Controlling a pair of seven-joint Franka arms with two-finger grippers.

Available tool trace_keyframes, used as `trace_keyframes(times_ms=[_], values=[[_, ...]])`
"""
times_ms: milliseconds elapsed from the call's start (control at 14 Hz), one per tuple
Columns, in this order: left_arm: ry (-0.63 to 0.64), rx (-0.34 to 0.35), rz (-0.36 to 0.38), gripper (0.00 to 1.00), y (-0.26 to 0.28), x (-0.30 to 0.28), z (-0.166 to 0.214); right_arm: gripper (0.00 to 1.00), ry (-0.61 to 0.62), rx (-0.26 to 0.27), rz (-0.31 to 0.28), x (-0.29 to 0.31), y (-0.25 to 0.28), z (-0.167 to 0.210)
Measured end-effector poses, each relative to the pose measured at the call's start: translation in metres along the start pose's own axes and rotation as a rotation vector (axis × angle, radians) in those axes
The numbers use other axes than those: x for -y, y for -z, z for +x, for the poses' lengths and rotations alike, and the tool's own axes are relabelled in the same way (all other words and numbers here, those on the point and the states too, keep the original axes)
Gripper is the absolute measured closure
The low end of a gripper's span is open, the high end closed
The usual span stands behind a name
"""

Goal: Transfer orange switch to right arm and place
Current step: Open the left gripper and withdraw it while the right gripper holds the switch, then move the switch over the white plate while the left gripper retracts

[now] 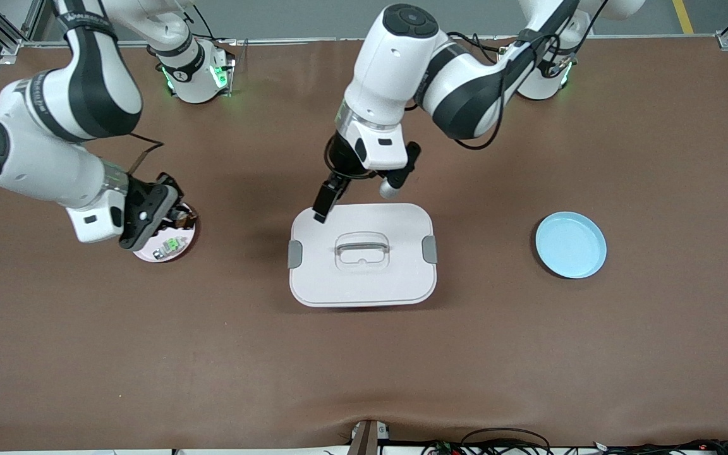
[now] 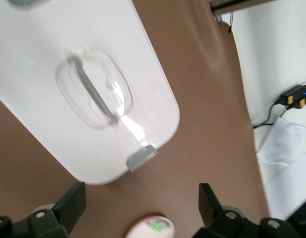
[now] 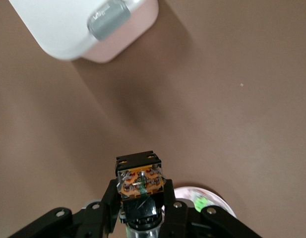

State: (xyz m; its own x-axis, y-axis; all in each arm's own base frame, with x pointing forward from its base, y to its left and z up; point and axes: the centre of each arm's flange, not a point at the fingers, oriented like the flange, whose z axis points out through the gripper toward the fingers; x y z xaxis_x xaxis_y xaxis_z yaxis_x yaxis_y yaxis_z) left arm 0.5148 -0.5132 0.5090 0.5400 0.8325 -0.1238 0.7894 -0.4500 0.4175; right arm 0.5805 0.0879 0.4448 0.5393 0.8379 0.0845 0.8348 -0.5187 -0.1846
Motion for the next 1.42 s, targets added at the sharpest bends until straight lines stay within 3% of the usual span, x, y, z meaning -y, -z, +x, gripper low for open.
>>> trace_keyframes(times_ms=[356, 570, 855, 1140, 1425], values=[[-0.286, -0.090, 0.160, 0.00, 0.031, 0.002, 0.078, 0.61, 0.081, 0.105, -0.049, -0.032, -0.007, -0.049], [-0.402, -0.107, 0.248, 0.00, 0.044, 0.006, 0.128, 0.61, 0.182, 0.111, -0.113, -0.039, -0.032, -0.057], [-0.538, -0.091, 0.287, 0.00, 0.063, 0.007, 0.214, 0.61, 0.262, 0.115, -0.172, -0.046, -0.065, -0.075], [-0.551, -0.047, 0.277, 0.00, 0.084, 0.021, 0.321, 0.61, 0.310, 0.122, -0.229, -0.055, -0.089, -0.093], [-0.608, -0.019, 0.336, 0.00, 0.083, 0.031, 0.333, 0.61, 0.347, 0.128, -0.266, -0.064, -0.115, -0.116]])
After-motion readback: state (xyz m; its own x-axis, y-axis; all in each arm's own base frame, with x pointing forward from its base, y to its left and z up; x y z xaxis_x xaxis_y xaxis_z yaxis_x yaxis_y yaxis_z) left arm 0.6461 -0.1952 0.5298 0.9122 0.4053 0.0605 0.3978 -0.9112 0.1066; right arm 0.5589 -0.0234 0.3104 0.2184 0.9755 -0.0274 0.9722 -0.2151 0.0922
